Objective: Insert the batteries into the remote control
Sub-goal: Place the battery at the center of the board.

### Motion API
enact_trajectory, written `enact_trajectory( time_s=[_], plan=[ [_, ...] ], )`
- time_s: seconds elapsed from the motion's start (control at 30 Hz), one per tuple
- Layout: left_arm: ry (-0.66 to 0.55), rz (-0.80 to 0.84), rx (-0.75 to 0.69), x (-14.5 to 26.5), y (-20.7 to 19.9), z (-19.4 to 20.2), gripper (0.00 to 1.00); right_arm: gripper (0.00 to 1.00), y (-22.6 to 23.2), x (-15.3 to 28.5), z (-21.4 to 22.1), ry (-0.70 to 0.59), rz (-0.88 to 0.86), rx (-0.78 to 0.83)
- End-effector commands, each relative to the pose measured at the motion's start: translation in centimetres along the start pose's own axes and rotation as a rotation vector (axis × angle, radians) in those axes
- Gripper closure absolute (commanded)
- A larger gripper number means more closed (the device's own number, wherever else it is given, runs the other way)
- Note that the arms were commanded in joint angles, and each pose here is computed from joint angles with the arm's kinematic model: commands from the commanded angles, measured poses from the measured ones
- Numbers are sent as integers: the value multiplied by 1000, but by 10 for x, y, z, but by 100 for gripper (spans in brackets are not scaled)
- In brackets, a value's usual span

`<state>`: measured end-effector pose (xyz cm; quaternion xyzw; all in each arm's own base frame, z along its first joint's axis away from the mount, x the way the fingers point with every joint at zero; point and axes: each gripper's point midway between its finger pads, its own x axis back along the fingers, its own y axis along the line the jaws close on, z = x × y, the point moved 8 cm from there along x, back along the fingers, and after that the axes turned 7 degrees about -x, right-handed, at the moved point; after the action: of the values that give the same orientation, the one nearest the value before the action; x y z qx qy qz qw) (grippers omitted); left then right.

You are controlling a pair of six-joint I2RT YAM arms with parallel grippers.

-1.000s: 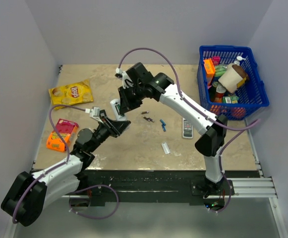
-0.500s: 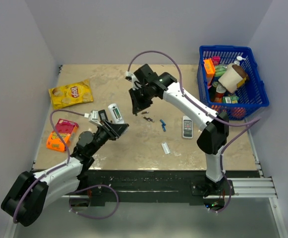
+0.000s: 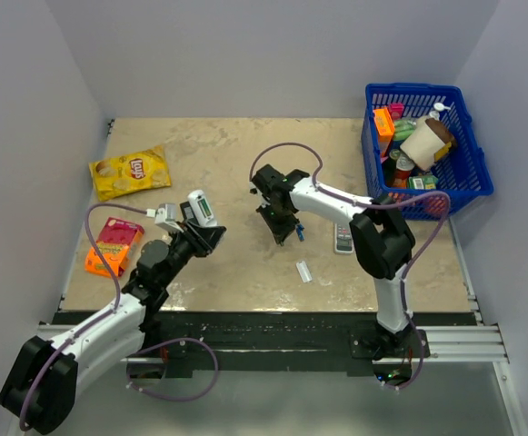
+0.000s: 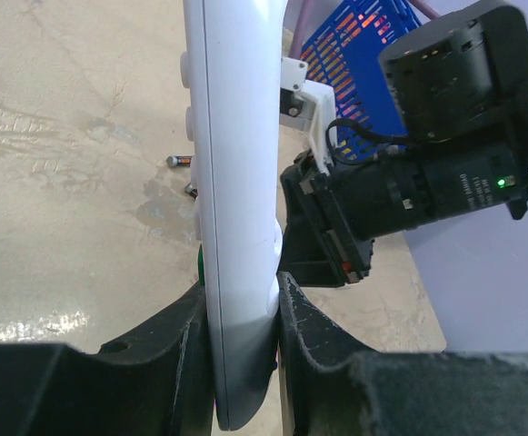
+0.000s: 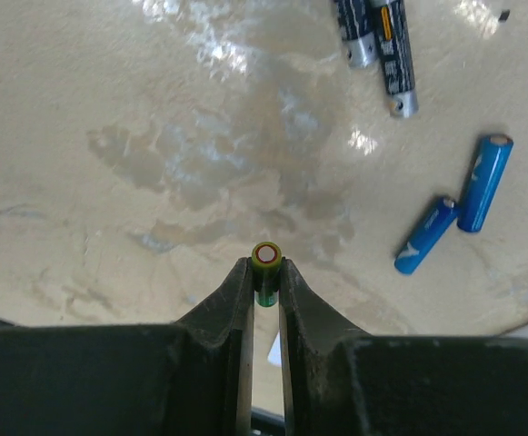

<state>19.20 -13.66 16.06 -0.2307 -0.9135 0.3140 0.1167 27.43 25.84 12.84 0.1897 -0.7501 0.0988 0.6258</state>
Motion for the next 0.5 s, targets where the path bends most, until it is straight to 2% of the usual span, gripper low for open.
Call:
enact_trajectory(
  time_s=[0.0,0.27,0.47],
  plan=[
    [-72,39,-52,-7,-14,-24,100,89,1,-21,-12,-75,42,32],
    [-60,39,-73,-6,-14,-26,100,82,6,-41,-16,-81,93,62],
    [-62,47,-80,-6,-14,-27,100,68,4,-46,-10,-72,140,75]
  ],
)
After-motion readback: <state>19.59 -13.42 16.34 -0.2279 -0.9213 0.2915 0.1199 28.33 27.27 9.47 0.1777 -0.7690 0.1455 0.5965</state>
